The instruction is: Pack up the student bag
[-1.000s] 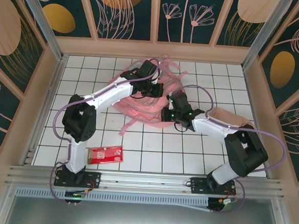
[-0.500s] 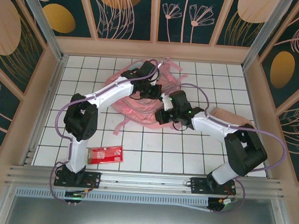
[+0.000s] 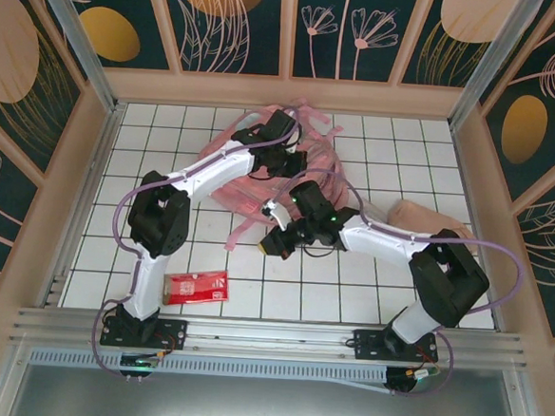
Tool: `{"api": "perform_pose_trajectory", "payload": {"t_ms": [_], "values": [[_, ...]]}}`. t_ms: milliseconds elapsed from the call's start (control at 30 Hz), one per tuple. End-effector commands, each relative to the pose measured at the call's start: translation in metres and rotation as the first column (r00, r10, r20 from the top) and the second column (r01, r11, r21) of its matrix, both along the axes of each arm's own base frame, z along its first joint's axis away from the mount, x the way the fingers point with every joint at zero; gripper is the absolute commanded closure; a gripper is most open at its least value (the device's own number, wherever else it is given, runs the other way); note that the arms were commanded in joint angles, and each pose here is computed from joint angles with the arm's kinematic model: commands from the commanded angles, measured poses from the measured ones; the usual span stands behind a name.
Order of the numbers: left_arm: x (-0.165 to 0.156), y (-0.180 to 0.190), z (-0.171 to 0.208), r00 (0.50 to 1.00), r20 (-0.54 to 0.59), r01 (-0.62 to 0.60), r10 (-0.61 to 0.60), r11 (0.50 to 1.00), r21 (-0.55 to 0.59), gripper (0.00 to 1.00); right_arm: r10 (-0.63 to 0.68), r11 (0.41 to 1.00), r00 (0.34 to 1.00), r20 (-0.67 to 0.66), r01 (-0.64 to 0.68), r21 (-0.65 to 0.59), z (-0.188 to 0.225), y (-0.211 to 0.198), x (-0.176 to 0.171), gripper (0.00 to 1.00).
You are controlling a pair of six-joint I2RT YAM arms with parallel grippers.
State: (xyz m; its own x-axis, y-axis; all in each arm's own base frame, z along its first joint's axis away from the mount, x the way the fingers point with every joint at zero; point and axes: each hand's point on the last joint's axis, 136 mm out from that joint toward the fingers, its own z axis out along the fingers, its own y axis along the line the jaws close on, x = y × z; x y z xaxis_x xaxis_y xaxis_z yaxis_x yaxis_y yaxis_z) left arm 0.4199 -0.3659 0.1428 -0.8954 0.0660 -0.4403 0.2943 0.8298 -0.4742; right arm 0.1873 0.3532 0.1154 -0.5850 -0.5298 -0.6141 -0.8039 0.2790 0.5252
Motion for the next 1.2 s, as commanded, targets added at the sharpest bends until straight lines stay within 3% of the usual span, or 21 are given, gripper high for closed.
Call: {"api": "perform_pose_trajectory", "payload": {"t_ms": [0,67,167,267,333,467,633,733,1000,1167], "values": [[0.014,-0.017,0.017,0.999,0.049,0.009,-0.006,0.997,-0.076,1.00,0.005,0.999,0.999,0.042,-0.007,0.040,0.006,0.009,0.005,1.00],[0.012,-0.014,0.019,0.999,0.048,0.018,-0.014,0.997,-0.070,1.00,-0.097,0.994,0.990,0.105,0.090,0.067,0.015,-0.002,0.022,1.00],[0.007,-0.006,0.029,0.999,0.043,0.032,-0.029,0.996,-0.078,1.00,-0.330,0.941,0.920,0.213,0.302,0.150,0.039,-0.045,0.058,0.86],[0.002,0.003,0.040,0.998,0.060,0.034,-0.029,0.997,-0.072,1.00,-0.548,0.833,0.816,0.184,0.511,0.214,0.058,-0.102,0.094,0.68],[-0.004,0.002,0.048,0.997,0.056,0.049,-0.044,0.995,-0.091,1.00,-0.665,0.742,0.743,0.071,0.647,0.176,0.054,-0.135,0.117,0.64],[-0.017,-0.006,0.057,0.994,0.016,0.110,-0.109,0.984,-0.136,1.00,-0.632,0.772,0.775,-0.016,0.631,0.070,0.037,-0.135,0.122,0.60],[-0.027,0.001,0.050,0.990,-0.016,0.138,-0.140,0.987,-0.083,1.00,-0.461,0.887,0.887,0.040,0.459,0.049,0.027,-0.132,0.124,0.60],[-0.031,0.001,0.053,0.990,-0.021,0.139,-0.142,0.985,-0.103,1.00,-0.405,0.911,0.914,-0.025,0.406,0.077,0.024,-0.121,0.128,0.58],[-0.033,-0.005,0.063,0.990,-0.042,0.123,-0.132,0.980,-0.159,1.00,-0.459,0.877,0.877,-0.146,0.473,0.087,0.013,-0.103,0.136,0.61],[-0.031,-0.008,0.058,0.991,-0.067,0.099,-0.113,0.979,-0.178,1.00,-0.636,0.771,0.770,-0.052,0.636,-0.012,-0.009,-0.101,0.142,0.61]]}}
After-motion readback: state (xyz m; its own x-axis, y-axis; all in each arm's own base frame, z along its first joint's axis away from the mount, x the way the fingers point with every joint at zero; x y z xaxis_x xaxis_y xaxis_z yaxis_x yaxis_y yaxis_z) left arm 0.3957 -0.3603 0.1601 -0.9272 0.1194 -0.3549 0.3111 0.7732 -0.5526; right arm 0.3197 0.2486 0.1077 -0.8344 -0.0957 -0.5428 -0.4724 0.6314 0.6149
